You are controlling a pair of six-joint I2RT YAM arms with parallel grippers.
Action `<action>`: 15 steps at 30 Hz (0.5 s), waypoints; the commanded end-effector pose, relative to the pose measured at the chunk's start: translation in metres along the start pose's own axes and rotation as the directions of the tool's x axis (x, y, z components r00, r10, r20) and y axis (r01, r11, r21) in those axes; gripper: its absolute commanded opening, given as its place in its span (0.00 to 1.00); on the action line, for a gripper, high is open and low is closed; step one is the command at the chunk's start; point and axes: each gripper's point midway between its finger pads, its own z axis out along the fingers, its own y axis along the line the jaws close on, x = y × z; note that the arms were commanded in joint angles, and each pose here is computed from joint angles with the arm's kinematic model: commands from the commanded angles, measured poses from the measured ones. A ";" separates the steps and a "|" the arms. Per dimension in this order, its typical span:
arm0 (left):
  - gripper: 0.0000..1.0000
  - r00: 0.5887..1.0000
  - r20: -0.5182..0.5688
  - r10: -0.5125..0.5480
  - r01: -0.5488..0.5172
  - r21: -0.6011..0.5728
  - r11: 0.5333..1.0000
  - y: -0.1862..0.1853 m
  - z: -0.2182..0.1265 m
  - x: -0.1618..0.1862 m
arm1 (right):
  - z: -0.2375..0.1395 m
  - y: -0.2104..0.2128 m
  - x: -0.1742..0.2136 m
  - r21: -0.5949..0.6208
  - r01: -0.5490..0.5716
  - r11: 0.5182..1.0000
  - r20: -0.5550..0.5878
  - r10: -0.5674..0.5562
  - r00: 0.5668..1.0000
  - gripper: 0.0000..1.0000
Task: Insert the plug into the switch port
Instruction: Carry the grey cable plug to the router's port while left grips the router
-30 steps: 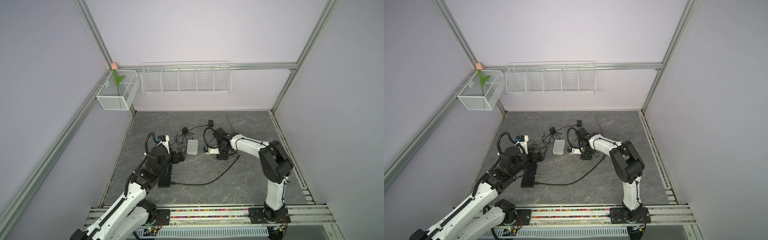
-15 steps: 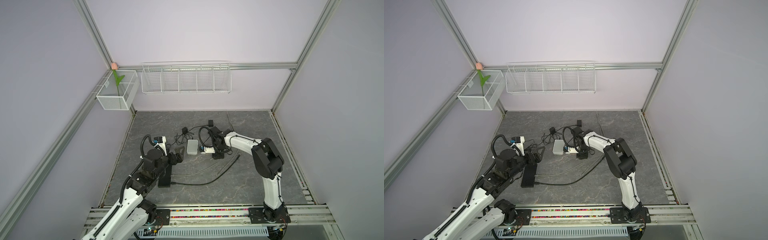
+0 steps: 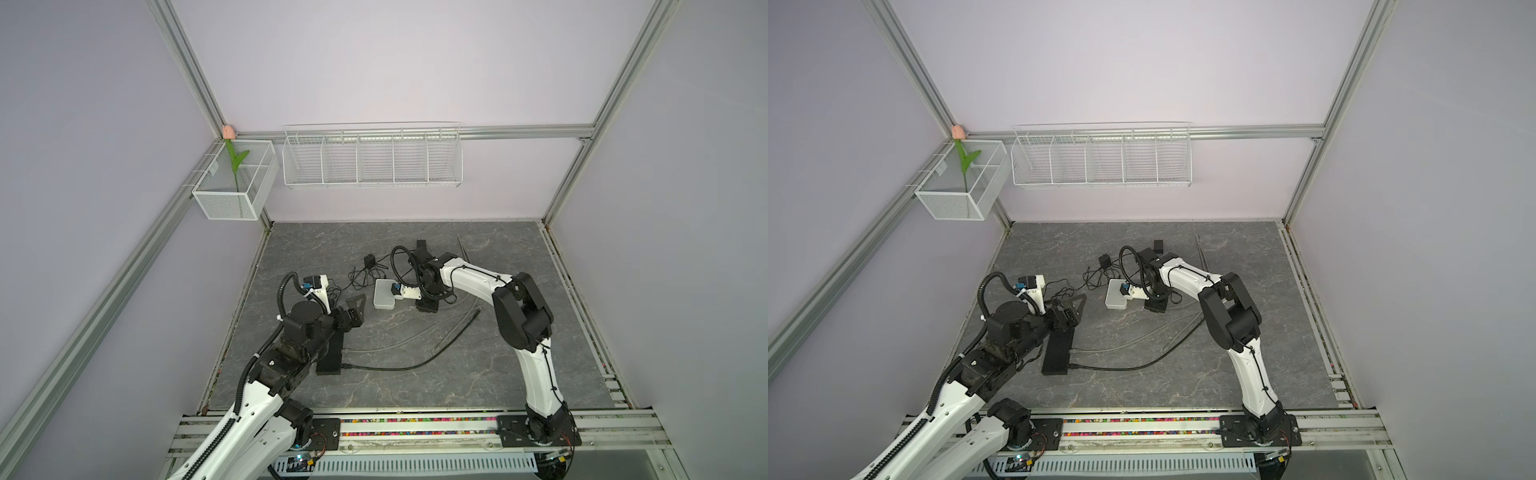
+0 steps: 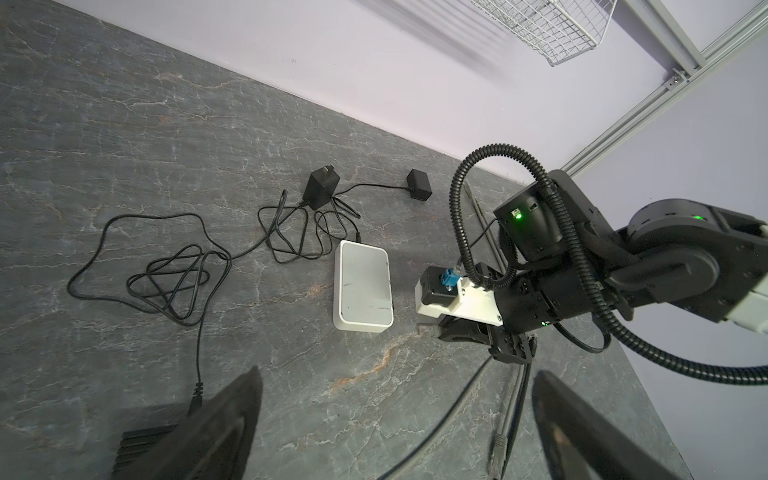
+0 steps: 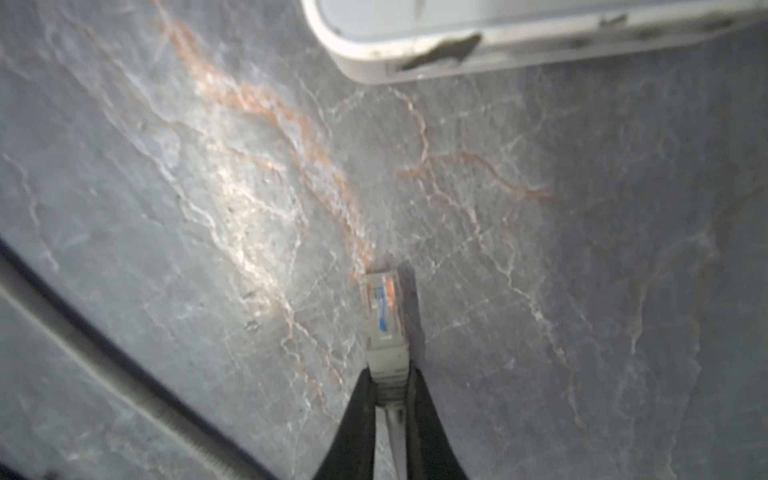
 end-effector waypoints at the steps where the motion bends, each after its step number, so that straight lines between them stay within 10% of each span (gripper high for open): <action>1: 1.00 1.000 -0.009 -0.014 0.014 -0.030 0.999 0.007 0.003 0.004 | 0.028 0.006 0.022 -0.040 -0.064 0.997 -0.085 0.060 0.995 0.10; 15: 0.94 0.982 -0.189 0.022 -0.047 -0.130 0.990 0.028 0.055 0.041 | -0.011 -0.023 0.002 0.086 -0.136 0.987 0.049 0.132 0.990 0.07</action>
